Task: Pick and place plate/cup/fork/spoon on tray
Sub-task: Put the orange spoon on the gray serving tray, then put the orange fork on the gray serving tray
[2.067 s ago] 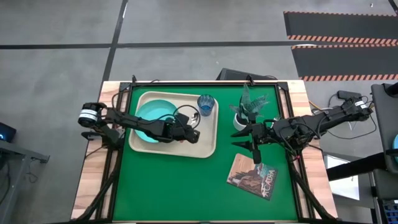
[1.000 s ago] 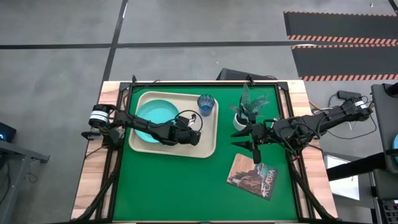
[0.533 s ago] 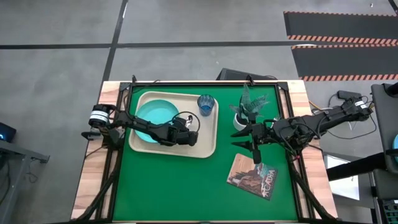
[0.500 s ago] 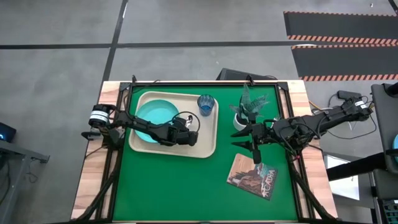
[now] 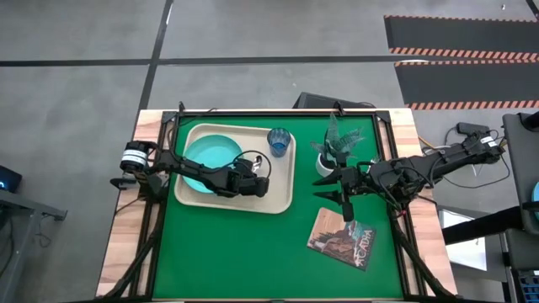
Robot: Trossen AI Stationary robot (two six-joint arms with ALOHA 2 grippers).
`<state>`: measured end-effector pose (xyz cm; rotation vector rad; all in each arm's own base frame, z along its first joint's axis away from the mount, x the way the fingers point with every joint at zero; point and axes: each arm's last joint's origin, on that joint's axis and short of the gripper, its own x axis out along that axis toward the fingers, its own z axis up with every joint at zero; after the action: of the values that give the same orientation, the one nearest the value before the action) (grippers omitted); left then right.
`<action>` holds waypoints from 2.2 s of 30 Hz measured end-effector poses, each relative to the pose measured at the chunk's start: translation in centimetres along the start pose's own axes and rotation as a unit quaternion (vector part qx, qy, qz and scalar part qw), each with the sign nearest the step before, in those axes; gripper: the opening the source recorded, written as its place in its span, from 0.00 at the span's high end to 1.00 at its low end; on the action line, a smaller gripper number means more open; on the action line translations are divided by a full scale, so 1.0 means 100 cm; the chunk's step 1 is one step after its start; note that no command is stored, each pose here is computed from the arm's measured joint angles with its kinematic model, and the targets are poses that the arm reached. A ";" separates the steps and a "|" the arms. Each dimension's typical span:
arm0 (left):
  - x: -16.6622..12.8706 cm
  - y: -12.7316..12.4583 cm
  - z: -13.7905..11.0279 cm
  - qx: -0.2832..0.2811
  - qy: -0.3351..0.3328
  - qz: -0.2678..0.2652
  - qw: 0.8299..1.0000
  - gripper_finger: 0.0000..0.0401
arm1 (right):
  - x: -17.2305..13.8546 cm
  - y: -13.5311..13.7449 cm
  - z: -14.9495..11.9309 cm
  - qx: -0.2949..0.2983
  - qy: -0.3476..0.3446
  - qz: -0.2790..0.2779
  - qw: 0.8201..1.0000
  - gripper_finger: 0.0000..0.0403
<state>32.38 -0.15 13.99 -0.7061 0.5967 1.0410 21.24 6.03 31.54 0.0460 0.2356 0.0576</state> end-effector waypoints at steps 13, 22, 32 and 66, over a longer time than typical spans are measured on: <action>0.001 0.001 0.001 -0.001 0.000 0.004 1.000 0.97 | 0.000 0.000 0.000 0.000 0.000 0.000 1.000 0.69; 0.002 0.000 0.003 -0.004 -0.003 -0.004 1.000 0.97 | 0.000 0.000 0.000 0.000 0.000 0.000 1.000 0.69; 0.002 0.000 0.003 -0.005 -0.003 -0.005 1.000 0.93 | 0.000 0.000 0.000 0.000 0.000 0.000 1.000 0.69; -0.101 -0.013 0.041 0.242 -0.022 -0.228 0.943 0.71 | 0.002 0.000 -0.009 0.051 0.030 -0.005 0.998 0.69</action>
<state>30.03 -3.12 24.32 -0.3557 0.5847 0.4488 21.22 6.03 30.66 0.1450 0.2983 0.0376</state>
